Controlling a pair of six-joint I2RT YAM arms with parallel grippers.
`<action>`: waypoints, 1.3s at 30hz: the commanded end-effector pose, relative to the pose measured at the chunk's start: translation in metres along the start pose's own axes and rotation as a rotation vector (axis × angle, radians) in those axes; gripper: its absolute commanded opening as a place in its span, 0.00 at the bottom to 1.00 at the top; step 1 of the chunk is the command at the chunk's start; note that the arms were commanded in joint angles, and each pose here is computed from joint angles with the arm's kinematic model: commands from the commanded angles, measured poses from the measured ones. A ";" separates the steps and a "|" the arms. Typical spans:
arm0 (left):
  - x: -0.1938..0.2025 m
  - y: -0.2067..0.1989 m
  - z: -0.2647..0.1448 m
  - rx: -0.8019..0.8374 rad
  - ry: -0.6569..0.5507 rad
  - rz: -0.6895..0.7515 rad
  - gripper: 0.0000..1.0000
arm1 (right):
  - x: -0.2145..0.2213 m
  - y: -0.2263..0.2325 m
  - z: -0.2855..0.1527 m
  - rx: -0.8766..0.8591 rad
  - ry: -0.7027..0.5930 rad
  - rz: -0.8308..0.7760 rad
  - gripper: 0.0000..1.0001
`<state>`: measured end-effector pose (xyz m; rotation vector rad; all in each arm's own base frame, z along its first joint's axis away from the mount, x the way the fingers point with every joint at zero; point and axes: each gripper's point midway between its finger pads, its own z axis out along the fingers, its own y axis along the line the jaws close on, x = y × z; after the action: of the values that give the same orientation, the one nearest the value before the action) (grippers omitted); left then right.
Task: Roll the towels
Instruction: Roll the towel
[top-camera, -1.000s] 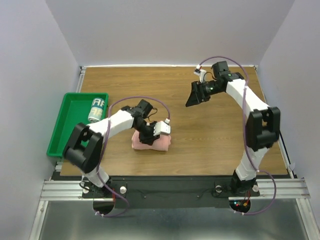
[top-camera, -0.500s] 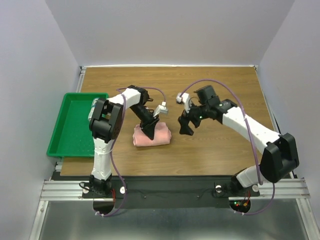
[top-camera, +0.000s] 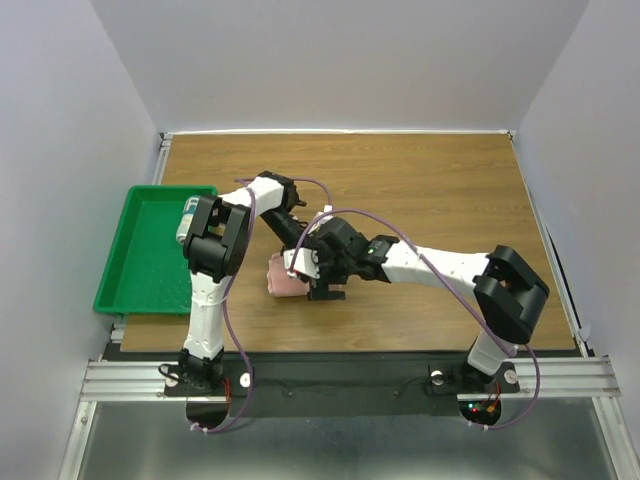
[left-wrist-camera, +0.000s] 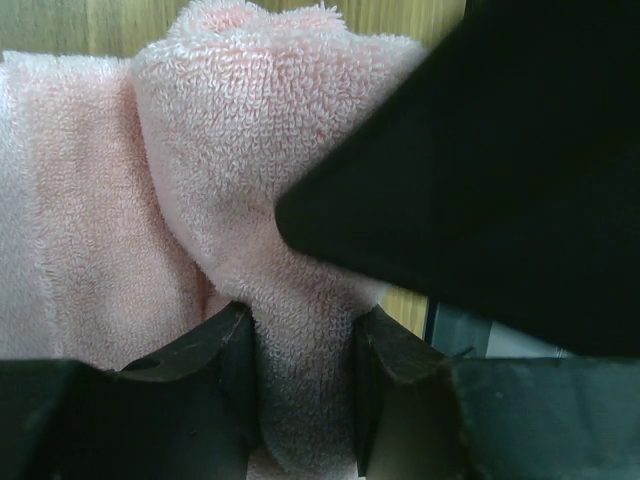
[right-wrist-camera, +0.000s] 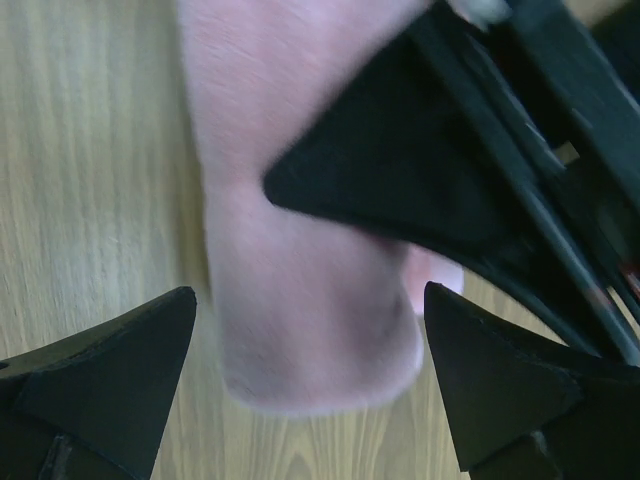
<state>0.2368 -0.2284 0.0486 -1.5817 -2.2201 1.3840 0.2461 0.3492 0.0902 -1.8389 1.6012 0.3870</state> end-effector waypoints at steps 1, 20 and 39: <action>0.045 0.050 0.020 -0.070 0.182 0.045 0.20 | -0.022 -0.010 0.010 0.056 -0.042 -0.140 1.00; 0.010 0.029 -0.054 -0.265 0.037 0.118 0.58 | 0.041 0.050 0.009 -0.225 -0.001 0.168 0.01; -0.012 -0.029 -0.197 -0.946 -0.365 0.286 0.80 | 0.038 0.060 0.008 -0.621 -0.022 0.708 0.01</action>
<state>0.3444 -0.0955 0.1760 -1.8618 -3.2171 0.8617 0.2330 0.3471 0.0706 -1.6946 1.9120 1.0345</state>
